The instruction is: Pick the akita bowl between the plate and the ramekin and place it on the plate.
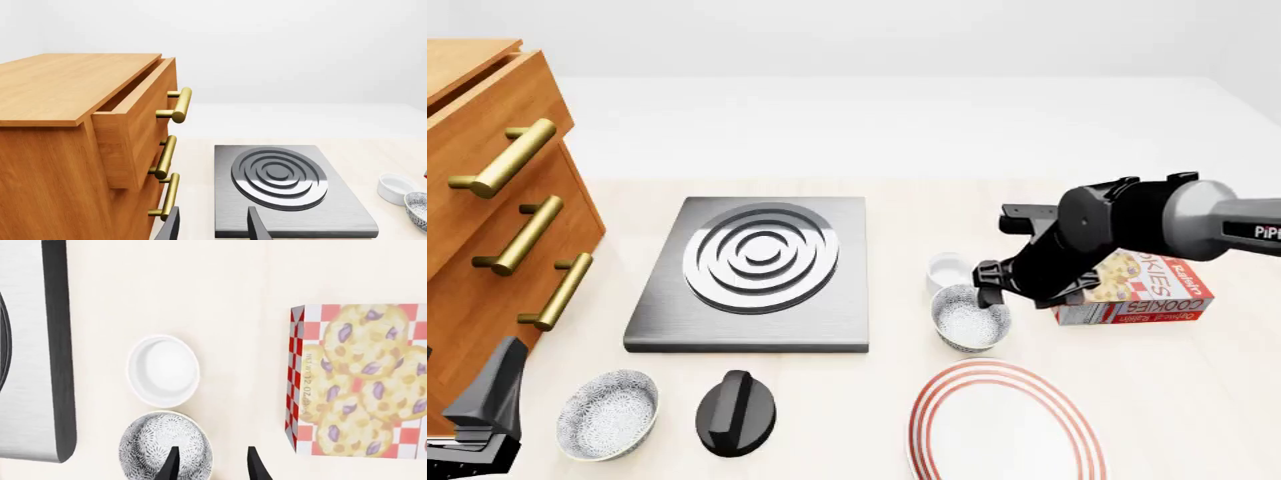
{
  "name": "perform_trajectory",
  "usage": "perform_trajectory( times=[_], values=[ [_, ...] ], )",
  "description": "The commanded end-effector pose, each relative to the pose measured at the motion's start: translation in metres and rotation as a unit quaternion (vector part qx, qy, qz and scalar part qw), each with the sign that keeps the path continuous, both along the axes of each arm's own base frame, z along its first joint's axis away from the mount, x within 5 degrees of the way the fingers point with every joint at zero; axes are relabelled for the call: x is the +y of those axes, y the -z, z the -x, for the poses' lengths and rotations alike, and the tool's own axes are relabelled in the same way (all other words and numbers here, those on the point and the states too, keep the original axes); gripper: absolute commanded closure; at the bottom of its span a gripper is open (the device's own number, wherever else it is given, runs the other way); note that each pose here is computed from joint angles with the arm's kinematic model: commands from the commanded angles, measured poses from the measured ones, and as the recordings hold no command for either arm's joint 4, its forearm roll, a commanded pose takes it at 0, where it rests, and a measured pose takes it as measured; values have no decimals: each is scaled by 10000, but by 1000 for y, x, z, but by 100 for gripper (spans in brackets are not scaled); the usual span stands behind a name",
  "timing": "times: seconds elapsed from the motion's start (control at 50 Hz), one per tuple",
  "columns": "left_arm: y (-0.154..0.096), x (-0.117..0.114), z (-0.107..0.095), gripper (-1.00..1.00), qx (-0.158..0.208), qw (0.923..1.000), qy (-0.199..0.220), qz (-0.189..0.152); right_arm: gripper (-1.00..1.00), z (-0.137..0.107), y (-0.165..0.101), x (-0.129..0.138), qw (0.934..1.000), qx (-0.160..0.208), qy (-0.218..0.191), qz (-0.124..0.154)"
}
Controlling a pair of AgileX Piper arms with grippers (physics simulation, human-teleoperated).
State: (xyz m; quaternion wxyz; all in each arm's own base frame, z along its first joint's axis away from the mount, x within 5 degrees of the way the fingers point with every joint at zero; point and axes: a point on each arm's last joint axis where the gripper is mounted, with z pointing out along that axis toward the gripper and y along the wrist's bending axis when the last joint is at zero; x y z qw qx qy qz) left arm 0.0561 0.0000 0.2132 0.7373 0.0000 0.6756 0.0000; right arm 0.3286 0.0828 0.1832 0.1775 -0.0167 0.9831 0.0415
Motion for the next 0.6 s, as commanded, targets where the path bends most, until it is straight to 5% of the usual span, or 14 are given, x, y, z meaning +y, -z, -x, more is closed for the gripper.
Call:
perform_trajectory(
  times=[0.02,0.5,0.52,0.6],
  values=[
    [0,0,0,-100,0,10000,0,0,-100,-1,6,-5,10000,22,15,29],
    [0,0,0,-100,0,10000,0,0,-100,2,20,3,9998,124,-148,70],
    [0,0,0,-100,0,10000,0,0,100,3,20,2,9998,115,-168,77],
    [0,0,0,-100,0,10000,0,0,100,2,20,-3,9997,83,-197,112]
  ],
)
